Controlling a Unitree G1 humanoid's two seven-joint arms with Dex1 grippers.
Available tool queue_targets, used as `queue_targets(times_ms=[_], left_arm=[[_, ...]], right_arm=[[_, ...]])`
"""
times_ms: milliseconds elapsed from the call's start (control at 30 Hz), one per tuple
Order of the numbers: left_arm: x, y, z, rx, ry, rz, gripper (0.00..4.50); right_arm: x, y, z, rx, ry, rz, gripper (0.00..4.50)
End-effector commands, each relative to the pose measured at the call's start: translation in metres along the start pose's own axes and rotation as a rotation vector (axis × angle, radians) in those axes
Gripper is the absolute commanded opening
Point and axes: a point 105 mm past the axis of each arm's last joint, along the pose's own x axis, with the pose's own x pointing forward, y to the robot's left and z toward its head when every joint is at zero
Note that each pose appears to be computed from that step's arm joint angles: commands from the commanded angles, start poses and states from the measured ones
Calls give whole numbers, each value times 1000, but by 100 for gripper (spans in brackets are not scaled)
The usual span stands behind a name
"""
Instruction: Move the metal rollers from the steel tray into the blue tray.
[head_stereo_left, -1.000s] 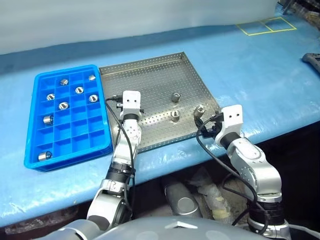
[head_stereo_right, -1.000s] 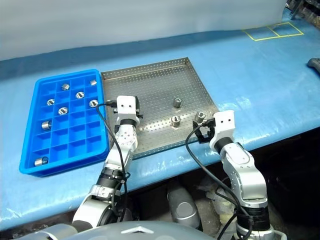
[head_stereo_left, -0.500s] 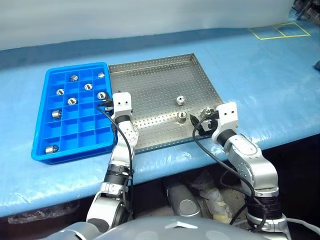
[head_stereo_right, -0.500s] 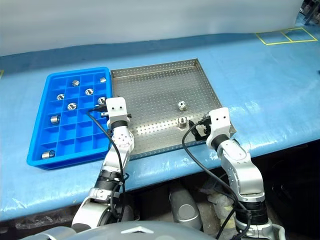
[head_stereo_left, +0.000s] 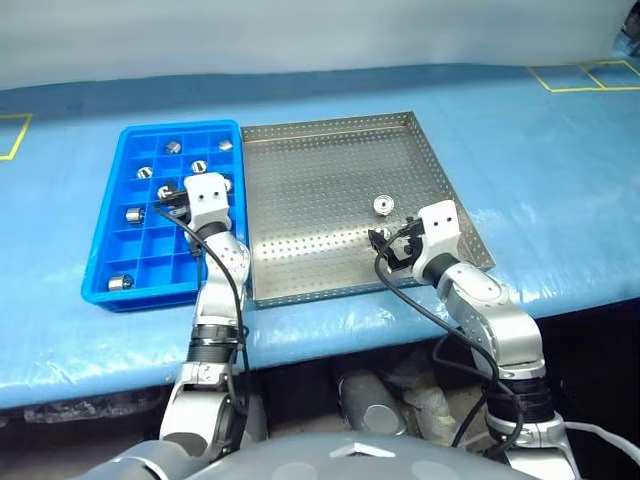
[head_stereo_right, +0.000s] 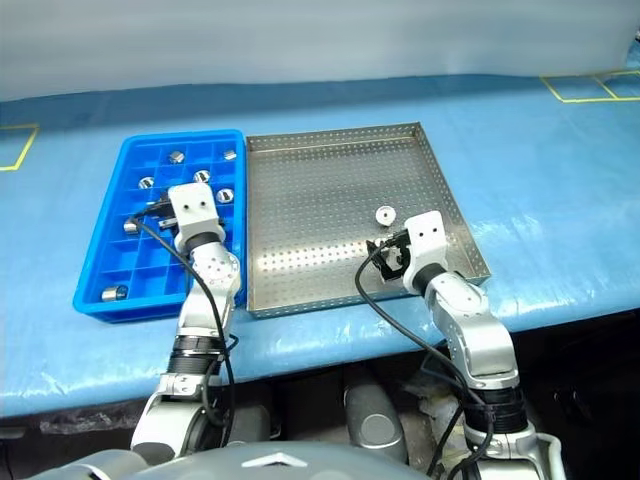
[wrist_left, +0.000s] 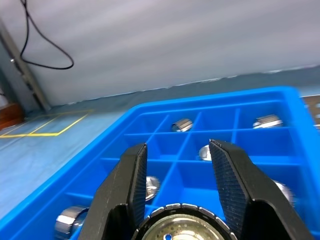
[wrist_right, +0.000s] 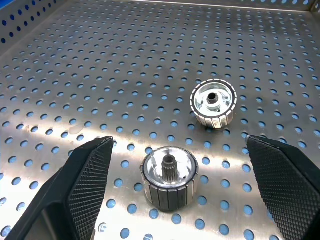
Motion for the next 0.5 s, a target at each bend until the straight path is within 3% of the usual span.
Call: queue_targets(times_ms=[33,500], left_arm=[[3,9,14,-26,-28,56,174],[-1,23,-13,-19,108,145,174]], right_arm=[[1,2,13,-24,-51,12,450],[0,2,10,-21,-43,16,450]])
